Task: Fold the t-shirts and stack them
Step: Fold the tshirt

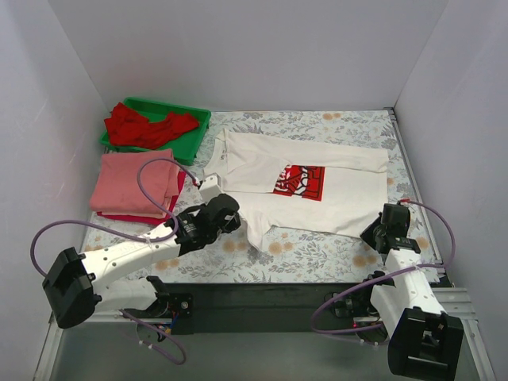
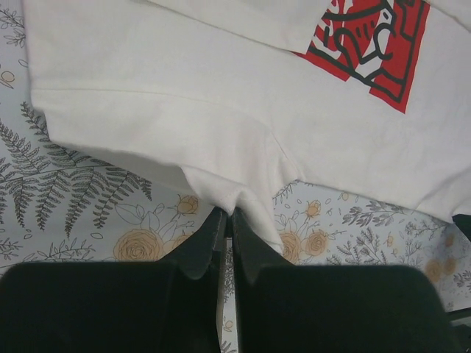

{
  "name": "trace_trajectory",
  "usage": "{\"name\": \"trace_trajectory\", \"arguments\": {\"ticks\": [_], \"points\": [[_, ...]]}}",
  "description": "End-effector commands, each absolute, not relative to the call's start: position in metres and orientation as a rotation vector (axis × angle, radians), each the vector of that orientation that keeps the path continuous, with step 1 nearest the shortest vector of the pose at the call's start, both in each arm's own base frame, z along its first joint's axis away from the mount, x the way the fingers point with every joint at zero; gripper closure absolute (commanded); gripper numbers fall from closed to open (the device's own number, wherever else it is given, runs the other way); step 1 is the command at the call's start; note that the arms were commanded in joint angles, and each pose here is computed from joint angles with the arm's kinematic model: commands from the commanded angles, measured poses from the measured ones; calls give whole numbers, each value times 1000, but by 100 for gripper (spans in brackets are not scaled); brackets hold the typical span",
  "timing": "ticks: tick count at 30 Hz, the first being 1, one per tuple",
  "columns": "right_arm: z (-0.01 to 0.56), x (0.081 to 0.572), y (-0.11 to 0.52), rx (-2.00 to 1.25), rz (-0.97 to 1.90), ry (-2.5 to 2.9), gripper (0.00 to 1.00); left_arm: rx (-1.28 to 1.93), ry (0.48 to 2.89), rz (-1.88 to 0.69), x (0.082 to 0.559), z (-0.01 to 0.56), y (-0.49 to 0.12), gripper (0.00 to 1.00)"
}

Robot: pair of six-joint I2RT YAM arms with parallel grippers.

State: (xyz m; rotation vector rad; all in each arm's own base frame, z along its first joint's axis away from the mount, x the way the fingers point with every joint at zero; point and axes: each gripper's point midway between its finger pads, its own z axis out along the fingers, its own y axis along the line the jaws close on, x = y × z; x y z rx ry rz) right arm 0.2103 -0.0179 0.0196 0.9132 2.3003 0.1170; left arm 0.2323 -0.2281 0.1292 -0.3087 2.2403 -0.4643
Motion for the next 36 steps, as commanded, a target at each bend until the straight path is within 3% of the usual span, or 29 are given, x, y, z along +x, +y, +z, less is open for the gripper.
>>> {"name": "trace_trajectory", "arguments": {"ticks": [1, 11, 36], "points": [[46, 233, -15, 801, 169, 2249, 99, -314, 2179, -494, 251, 151, -236, 100], [73, 261, -3, 621, 255, 2295, 99, -288, 2122, -546, 293, 182, -241, 100], [113, 346, -28, 610, 164, 2305, 99, -299, 2016, -392, 441, 218, -233, 100]]}}
